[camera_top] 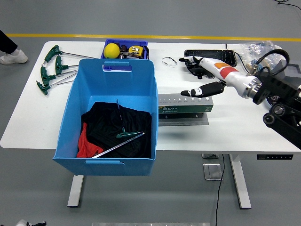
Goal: Lift tool from toolbox,place it in box,lift tool from toolbox,place it in box
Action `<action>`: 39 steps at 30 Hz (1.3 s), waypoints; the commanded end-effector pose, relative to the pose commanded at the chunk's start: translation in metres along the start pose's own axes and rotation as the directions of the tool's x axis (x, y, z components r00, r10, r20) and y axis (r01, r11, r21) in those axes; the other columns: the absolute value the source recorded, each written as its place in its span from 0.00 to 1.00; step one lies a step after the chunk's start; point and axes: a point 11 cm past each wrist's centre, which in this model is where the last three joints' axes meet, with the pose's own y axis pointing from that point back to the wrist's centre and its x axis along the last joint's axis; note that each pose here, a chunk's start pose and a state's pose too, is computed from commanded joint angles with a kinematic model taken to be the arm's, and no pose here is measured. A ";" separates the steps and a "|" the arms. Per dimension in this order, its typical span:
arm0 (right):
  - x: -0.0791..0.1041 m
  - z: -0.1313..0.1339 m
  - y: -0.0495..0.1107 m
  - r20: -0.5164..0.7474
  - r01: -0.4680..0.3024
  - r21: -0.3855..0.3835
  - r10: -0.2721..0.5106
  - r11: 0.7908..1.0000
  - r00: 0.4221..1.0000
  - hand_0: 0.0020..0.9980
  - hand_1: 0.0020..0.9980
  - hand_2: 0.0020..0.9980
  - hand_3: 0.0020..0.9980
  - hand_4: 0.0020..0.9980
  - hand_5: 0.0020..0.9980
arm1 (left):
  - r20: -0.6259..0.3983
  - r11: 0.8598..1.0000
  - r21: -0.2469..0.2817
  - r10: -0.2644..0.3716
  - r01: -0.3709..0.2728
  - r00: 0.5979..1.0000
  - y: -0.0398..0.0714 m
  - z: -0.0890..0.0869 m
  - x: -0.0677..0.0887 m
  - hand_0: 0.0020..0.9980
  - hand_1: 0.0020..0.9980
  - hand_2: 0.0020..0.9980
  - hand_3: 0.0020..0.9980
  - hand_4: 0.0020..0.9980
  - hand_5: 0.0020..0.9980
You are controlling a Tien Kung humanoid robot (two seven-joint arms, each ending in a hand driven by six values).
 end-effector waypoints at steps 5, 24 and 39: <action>-0.001 0.037 0.037 0.318 -0.088 -0.103 0.116 0.991 0.941 0.82 0.80 0.87 0.90 1.00 0.84 | -0.003 1.000 -0.006 0.002 -0.002 1.000 0.000 0.001 -0.001 0.70 0.67 0.69 0.64 0.67 0.67; 0.010 0.111 0.131 0.749 -0.466 -0.392 0.570 0.793 0.339 0.84 0.82 0.86 0.89 1.00 0.92 | -0.004 1.000 -0.015 0.008 -0.008 1.000 0.000 0.005 0.000 0.70 0.67 0.69 0.63 0.67 0.67; 0.004 0.107 0.124 0.757 -0.449 -0.407 0.568 0.796 0.321 0.84 0.82 0.85 0.87 1.00 0.95 | 0.002 1.000 -0.002 -0.006 0.006 1.000 0.000 -0.002 -0.002 0.70 0.66 0.69 0.63 0.67 0.66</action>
